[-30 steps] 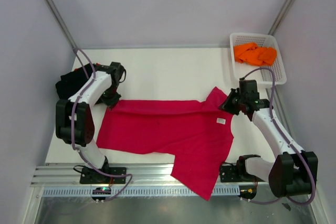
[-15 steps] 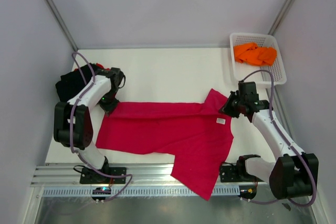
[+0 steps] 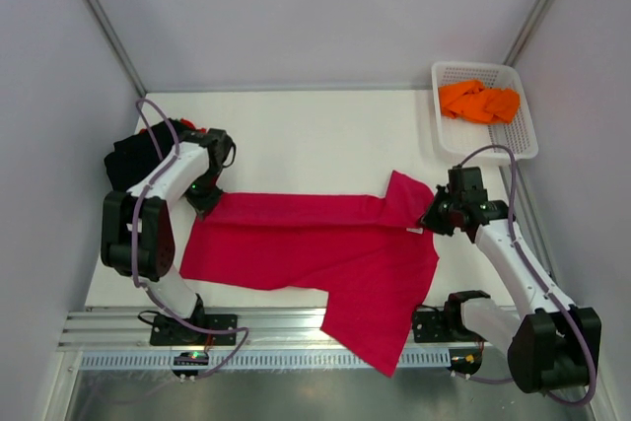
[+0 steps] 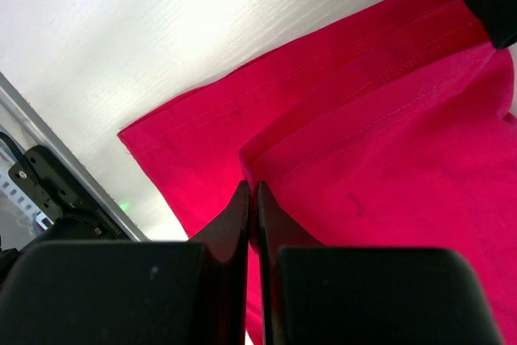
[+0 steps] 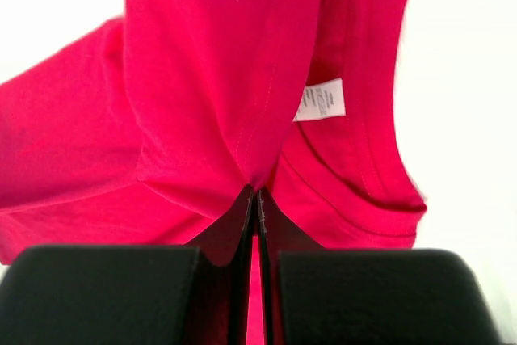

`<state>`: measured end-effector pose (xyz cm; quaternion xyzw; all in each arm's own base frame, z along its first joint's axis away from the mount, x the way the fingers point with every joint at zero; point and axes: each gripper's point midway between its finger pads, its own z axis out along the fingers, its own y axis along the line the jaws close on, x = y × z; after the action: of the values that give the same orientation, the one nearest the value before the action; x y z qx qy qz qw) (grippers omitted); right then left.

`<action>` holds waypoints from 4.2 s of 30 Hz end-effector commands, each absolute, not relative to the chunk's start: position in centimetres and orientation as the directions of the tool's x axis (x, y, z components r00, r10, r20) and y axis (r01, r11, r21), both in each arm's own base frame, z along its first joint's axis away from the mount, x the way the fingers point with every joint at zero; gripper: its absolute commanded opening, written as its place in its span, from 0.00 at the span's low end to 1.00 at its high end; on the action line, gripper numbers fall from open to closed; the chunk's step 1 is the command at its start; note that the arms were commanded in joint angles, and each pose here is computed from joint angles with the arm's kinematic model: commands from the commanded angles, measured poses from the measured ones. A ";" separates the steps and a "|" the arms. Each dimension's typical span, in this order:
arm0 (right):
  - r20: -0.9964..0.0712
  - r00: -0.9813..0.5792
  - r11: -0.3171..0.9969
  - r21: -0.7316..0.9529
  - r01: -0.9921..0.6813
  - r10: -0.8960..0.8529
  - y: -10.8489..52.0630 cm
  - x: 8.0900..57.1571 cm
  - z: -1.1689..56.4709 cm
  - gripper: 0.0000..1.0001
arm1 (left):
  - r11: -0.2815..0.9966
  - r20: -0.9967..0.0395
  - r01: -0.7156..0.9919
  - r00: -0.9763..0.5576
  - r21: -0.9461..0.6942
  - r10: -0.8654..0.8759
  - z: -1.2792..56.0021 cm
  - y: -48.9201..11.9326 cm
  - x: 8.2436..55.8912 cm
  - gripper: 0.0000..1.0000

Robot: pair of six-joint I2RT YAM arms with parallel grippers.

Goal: Fold and stack the t-shirts
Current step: Fold the flattened tshirt in 1/3 of the way

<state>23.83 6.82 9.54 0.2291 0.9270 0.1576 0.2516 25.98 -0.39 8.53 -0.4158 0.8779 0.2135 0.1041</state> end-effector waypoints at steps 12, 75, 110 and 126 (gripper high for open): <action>-0.384 -0.775 0.849 0.389 0.359 0.503 6.6 22.5 9.0 0.42 | 0.563 -0.349 -0.770 -0.637 0.299 -0.687 8.1 -0.4 25.7 0.66; -0.458 -0.654 0.798 0.337 0.499 0.602 5.0 30.8 5.6 0.43 | 0.665 -0.248 -0.742 -0.661 0.082 -0.708 4.9 -5.6 29.0 0.73; -0.379 -0.705 0.800 0.326 0.505 0.599 5.7 28.7 3.0 0.42 | 0.660 -0.251 -0.745 -0.660 0.098 -0.708 4.7 -5.4 28.8 0.72; -0.411 -0.724 0.828 0.361 0.429 0.554 6.3 28.5 4.6 0.06 | 0.654 -0.237 -0.751 -0.655 0.095 -0.718 4.4 -5.6 28.6 0.71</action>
<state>28.10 6.26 2.93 0.2842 0.9244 0.1129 0.2278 28.08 -5.53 3.91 -0.3991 0.9083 0.0981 0.0774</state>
